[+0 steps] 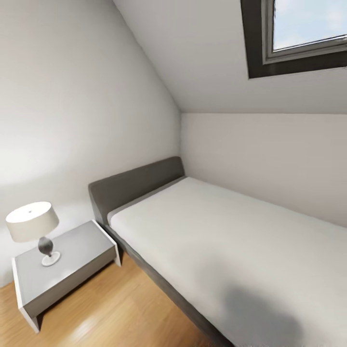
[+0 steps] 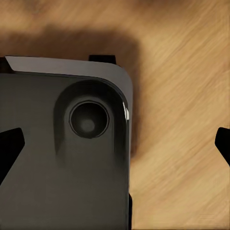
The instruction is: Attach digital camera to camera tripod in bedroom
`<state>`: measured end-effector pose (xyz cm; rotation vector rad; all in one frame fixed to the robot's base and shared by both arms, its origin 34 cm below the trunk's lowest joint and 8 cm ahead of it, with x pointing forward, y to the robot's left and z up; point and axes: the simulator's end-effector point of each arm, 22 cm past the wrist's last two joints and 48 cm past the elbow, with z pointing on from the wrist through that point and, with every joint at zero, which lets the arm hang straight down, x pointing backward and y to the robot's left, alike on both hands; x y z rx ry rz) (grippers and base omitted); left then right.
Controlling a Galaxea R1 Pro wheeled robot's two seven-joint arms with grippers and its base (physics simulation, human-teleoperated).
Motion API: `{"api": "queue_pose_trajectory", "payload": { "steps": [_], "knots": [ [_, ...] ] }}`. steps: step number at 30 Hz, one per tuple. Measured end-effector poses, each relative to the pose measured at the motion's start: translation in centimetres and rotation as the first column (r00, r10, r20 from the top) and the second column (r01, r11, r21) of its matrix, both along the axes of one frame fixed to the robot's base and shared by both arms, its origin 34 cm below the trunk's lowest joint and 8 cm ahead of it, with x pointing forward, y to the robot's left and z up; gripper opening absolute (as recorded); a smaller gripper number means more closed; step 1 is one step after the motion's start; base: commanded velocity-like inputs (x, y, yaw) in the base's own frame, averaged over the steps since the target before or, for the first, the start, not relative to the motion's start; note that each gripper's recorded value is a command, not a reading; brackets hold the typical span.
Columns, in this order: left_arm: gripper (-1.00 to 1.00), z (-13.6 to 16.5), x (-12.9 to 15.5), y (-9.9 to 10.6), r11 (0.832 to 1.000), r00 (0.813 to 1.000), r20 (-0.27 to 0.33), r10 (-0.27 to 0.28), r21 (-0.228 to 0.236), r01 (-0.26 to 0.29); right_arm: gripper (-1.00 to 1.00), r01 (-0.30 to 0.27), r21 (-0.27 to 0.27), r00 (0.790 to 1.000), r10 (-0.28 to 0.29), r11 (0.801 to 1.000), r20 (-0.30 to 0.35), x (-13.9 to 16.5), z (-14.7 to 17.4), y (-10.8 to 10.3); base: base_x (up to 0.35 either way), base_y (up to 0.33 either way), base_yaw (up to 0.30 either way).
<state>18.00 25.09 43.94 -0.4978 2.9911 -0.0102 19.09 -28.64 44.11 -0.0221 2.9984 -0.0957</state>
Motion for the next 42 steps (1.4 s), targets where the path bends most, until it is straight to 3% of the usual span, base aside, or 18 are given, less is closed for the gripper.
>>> {"api": "queue_pose_trajectory", "payload": {
  "steps": [10,28,42],
  "knots": [
    [1.0,0.0,-0.03,-0.04,1.0,1.0,-0.001,0.0,-0.001,0.0,1.0,0.0,0.0,1.0,0.0,1.0,0.0,0.0,0.0,0.0,0.0,0.262,-0.291],
    [1.0,-0.01,-0.09,0.02,1.0,1.0,-0.002,-0.002,0.0,0.002,1.0,0.0,0.0,1.0,0.0,1.0,0.0,0.0,0.0,-0.01,0.0,0.019,-0.288],
    [1.0,-0.01,-0.17,-0.06,1.0,1.0,-0.003,-0.003,-0.002,0.003,1.0,-0.005,0.0,1.0,0.005,1.0,-0.004,-0.08,-0.01,-0.02,-0.009,0.009,-0.07]
  ]
}}
